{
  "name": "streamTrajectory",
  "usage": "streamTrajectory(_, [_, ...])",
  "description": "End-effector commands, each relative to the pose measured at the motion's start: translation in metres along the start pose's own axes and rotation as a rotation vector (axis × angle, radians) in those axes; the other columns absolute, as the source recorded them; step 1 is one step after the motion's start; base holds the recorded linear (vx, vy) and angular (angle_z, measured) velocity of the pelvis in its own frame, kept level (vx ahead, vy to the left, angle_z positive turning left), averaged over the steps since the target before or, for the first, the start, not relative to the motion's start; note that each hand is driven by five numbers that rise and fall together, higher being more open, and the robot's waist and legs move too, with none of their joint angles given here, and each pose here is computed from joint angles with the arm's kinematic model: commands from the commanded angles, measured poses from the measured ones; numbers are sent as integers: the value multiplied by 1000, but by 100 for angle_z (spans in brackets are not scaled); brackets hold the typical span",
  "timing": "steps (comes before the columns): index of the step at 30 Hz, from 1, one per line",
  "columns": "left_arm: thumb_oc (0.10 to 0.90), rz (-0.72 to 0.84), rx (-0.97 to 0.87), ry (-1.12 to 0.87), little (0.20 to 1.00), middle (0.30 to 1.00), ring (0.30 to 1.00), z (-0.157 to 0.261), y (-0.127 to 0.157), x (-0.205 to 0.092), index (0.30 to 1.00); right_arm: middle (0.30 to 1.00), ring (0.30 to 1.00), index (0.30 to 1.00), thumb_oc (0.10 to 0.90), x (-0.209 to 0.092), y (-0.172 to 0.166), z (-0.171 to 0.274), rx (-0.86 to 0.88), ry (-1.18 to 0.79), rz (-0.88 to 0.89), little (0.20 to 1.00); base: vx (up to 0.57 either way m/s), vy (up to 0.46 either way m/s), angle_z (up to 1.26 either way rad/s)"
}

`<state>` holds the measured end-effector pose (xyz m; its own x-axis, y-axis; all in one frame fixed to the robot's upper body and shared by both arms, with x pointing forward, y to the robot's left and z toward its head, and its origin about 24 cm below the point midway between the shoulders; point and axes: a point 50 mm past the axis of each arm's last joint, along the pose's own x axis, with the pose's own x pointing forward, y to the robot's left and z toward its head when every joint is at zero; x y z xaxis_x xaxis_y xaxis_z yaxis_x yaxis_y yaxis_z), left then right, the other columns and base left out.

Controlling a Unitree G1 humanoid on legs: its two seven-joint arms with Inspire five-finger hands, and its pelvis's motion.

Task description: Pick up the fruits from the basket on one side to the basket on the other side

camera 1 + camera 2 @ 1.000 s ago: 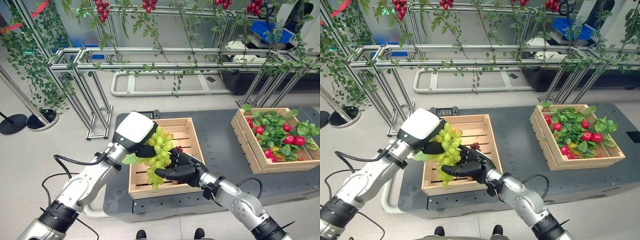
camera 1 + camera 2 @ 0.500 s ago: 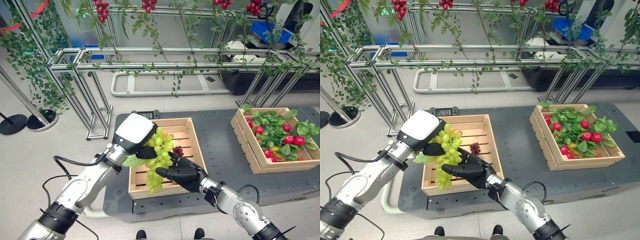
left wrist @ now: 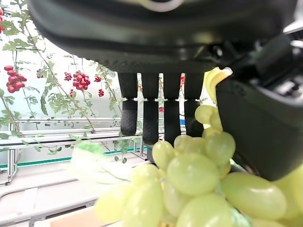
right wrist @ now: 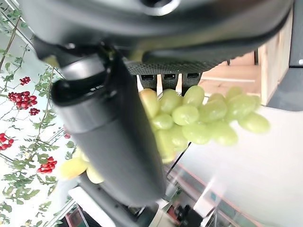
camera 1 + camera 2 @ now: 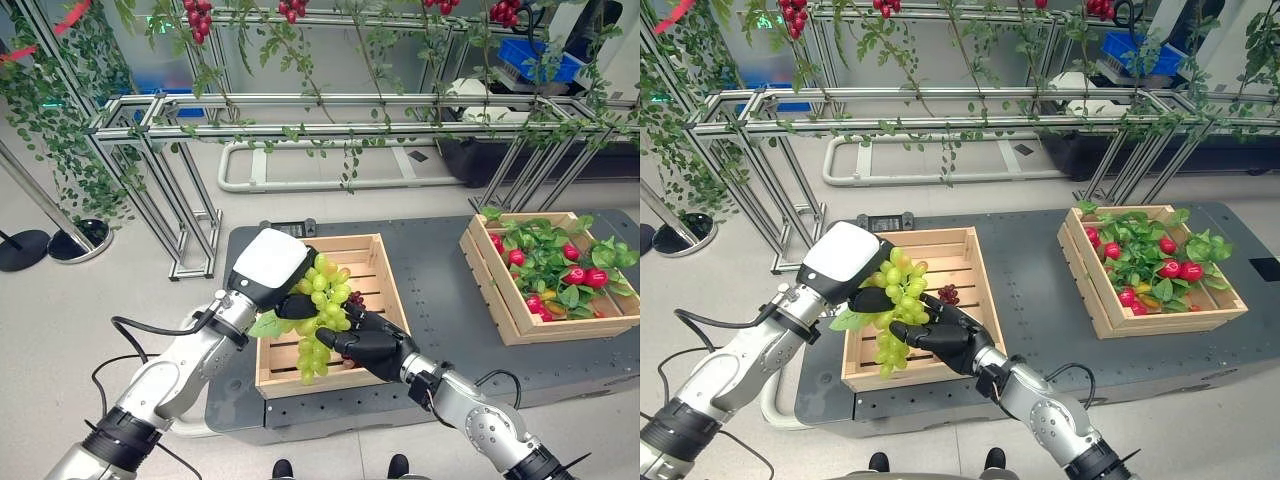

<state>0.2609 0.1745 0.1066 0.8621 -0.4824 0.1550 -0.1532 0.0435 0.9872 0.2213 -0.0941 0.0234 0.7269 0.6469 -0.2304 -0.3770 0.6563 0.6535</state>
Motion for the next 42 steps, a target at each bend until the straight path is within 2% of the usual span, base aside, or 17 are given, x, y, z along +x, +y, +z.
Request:
streamTrajectory(1, [400,264,-67,-117,300,300,300,26,40,27,300,300,300,300,400,15,58,41,-10,-212,304,300,0,0,0])
streamTrajectory(19, [400,288,-93,-93,300,300,300,23,40,26,300,300,300,300,400,15,54,43,-9,-249,275,300,0,0,0])
streamTrajectory(20, [536,289,-90,-79,505,505,505,22,39,26,505,300,300,300,400,14,52,44,-11,-263,257,300,0,0,0])
streamTrajectory(21, [569,289,-89,-78,554,554,554,21,39,26,554,300,300,300,400,14,51,44,-11,-264,255,300,0,0,0])
streamTrajectory(22, [800,292,-88,-63,900,900,900,18,39,25,900,300,300,300,400,13,48,48,-15,-281,232,300,0,0,0])
streamTrajectory(34, [800,316,11,84,900,900,900,-26,56,1,900,300,300,300,400,-24,4,85,-119,-470,-26,300,-1,-2,0])
streamTrajectory(42, [800,371,78,218,900,900,900,-55,69,-16,900,300,300,300,400,-43,-14,101,-156,-573,-161,300,0,-3,0])
